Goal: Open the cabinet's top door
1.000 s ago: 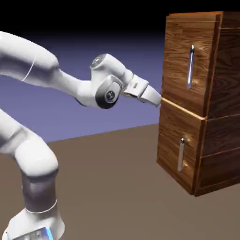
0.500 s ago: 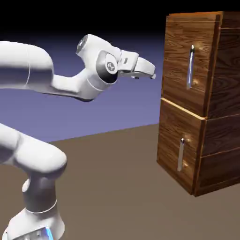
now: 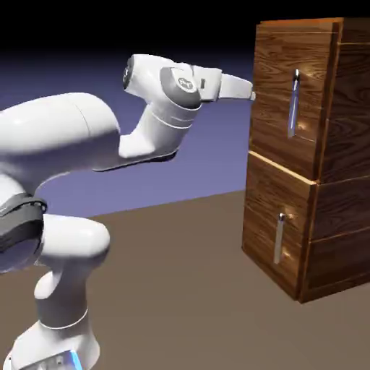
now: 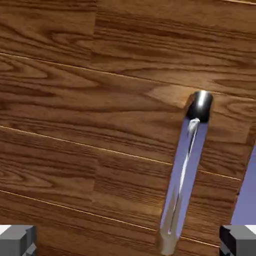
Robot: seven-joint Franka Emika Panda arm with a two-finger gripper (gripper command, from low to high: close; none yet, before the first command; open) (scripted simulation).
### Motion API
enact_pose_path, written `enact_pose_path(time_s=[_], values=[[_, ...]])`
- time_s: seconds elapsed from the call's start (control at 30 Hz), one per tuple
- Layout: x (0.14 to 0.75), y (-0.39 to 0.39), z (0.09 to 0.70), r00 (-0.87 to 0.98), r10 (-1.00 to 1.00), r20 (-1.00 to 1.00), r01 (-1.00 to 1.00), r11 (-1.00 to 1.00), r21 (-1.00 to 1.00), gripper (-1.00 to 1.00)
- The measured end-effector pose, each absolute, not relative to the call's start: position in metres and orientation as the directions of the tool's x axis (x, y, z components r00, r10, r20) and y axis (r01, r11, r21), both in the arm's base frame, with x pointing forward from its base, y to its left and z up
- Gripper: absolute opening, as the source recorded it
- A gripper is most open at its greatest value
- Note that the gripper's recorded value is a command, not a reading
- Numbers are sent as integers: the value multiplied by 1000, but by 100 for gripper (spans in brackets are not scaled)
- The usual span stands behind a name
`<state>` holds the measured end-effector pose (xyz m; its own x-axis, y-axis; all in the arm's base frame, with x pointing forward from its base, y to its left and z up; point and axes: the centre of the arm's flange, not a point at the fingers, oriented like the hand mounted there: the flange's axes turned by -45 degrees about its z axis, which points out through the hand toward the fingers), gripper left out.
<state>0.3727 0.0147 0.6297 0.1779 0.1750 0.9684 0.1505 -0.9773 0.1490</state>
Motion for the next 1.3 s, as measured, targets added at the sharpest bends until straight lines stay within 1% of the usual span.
enact_pose_path(time_s=[0.23, 0.53, 0.67, 0.7, 0.77, 1.03, 1.3], values=[[407, -2, 616, 91, 97, 991, 105, -991, 87, 0], [459, -6, 582, 0, 0, 1000, 66, -998, 0, 0], [508, -3, 582, 0, 0, 1000, 66, -998, 0, 0], [509, -3, 582, 0, 0, 1000, 66, -998, 0, -100], [509, -3, 582, 0, 0, 1000, 66, -998, 0, -100], [456, 32, 582, 0, 0, 1000, -157, -988, 0, -100], [414, 76, 582, 0, 0, 1000, -365, -931, 0, -100]])
